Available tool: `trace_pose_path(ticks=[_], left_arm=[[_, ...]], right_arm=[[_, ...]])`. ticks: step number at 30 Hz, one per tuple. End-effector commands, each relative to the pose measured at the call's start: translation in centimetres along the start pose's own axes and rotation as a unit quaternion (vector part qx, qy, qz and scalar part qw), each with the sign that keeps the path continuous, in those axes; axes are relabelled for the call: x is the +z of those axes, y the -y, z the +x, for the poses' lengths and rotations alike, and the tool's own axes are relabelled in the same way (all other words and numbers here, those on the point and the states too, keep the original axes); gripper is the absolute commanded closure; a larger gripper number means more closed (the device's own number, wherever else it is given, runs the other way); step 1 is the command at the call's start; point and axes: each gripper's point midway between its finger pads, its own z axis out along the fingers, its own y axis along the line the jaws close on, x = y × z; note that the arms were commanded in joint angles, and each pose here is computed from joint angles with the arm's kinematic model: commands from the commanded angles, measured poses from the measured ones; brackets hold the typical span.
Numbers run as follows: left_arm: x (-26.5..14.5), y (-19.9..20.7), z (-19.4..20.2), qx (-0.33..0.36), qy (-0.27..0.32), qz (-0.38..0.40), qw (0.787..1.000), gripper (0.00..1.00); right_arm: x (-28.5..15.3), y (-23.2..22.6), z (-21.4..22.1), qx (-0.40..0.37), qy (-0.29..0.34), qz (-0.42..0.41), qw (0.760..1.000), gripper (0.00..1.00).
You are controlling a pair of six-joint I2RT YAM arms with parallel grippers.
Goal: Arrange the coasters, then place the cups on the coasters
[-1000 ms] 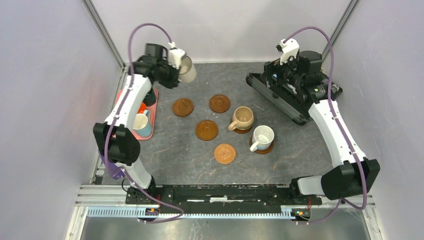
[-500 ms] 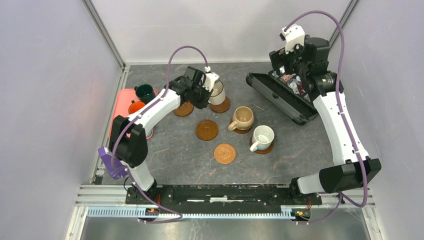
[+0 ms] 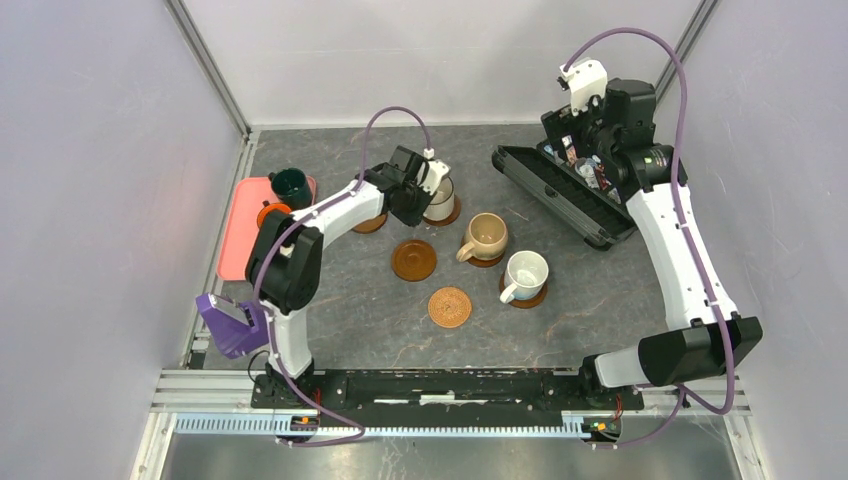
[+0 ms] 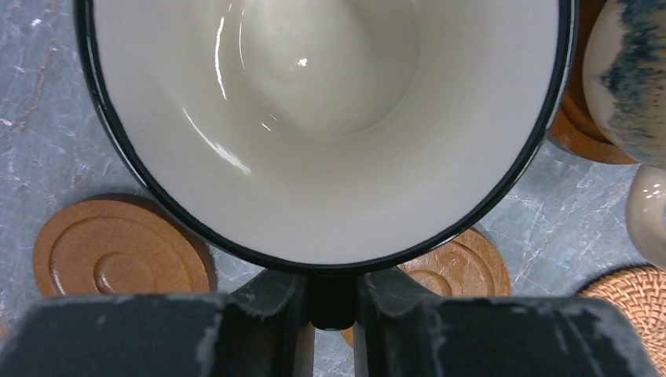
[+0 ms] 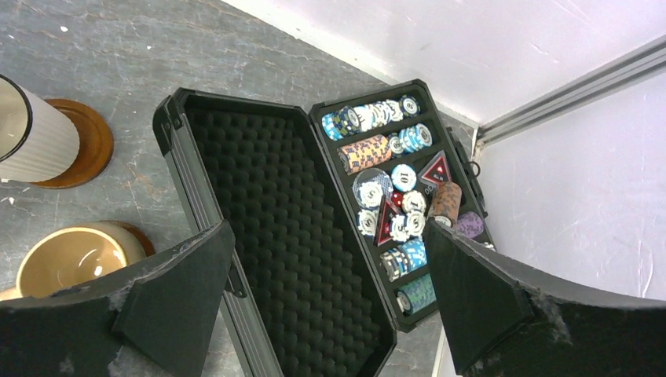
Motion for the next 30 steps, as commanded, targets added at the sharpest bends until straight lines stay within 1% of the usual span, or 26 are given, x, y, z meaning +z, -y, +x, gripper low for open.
trace_pose_path(ticks=[1, 7, 15, 21, 26, 30], left_arm=[[-0.4, -0.5, -5.7, 0.018, 0.085, -0.023, 0.996, 0.98], [0.7, -0.4, -5.9, 0.022, 0.081, -0.019, 0.996, 0.98], [1.1, -0.8, -6.1, 0.043, 0.073, -0.023, 0.996, 0.96], [1.1, -0.7, -5.7, 0.059, 0.067, -0.018, 0.996, 0.91], [1.7, -1.3, -5.0, 0.063, 0.042, -0.028, 0.997, 0.89], [2.0, -1.5, -4.6, 0.065, 0.036, -0.034, 0.997, 0.87]], right_arm=[[0.0, 0.3, 1.1, 0.004, -0.015, 0.011, 1.0, 0.02], [0.1, 0.0, 1.5, 0.003, -0.018, 0.007, 1.0, 0.02], [0.2, -0.1, 1.8, 0.0, -0.021, 0.004, 1.0, 0.02], [0.2, -0.5, 2.0, 0.002, -0.018, -0.004, 1.0, 0.02], [0.2, -0.7, 2.2, 0.003, -0.018, -0.007, 1.0, 0.02], [0.2, -0.8, 2.2, 0.003, -0.017, -0.01, 1.0, 0.02]])
